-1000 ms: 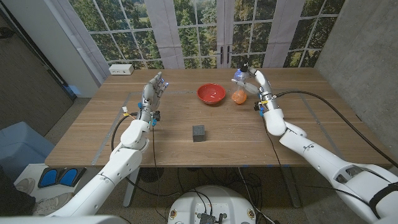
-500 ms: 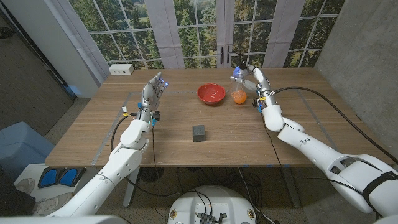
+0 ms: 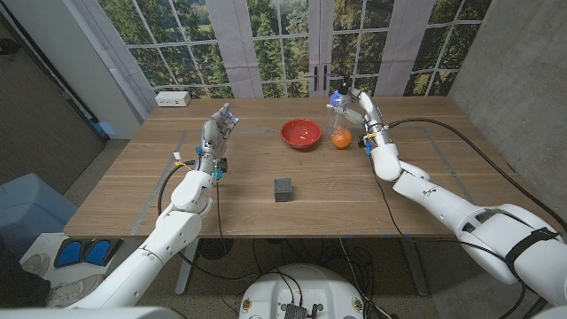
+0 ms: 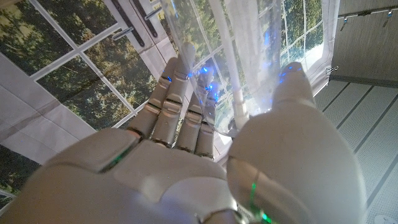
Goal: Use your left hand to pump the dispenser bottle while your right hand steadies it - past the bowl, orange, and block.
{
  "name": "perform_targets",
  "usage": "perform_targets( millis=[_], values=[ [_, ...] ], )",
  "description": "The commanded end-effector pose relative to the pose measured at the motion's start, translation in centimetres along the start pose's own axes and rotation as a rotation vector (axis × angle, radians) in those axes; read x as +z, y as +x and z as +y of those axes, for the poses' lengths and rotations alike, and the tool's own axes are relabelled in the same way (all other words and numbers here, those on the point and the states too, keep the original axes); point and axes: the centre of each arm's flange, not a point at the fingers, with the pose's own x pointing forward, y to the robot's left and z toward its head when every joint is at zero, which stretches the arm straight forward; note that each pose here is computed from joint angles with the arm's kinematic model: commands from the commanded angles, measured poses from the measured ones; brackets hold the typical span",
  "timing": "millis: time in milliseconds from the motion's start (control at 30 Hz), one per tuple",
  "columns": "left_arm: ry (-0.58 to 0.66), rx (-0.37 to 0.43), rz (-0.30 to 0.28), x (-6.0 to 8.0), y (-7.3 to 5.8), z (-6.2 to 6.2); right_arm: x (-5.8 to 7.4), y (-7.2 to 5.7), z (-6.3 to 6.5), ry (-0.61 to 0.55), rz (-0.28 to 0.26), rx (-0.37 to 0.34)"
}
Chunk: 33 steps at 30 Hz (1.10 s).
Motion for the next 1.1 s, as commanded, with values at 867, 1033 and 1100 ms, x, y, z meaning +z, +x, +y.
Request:
perform_targets(
  millis=[867, 1033, 1100],
  values=[
    [-0.006, -0.001, -0.002, -0.3, -0.2, 0.9, 1.8, 2.9, 1.5, -0.018, -0.044, 0.036],
    [-0.008, -0.005, -0.001, -0.2, 0.0, 1.0, 2.1, 3.4, 1.6, -0.036, -0.041, 0.052],
    [-0.006, -0.006, 0.004, -0.2, 0.2, 1.2, 2.1, 3.6, 1.7, -0.032, -0.042, 0.057]
  ],
)
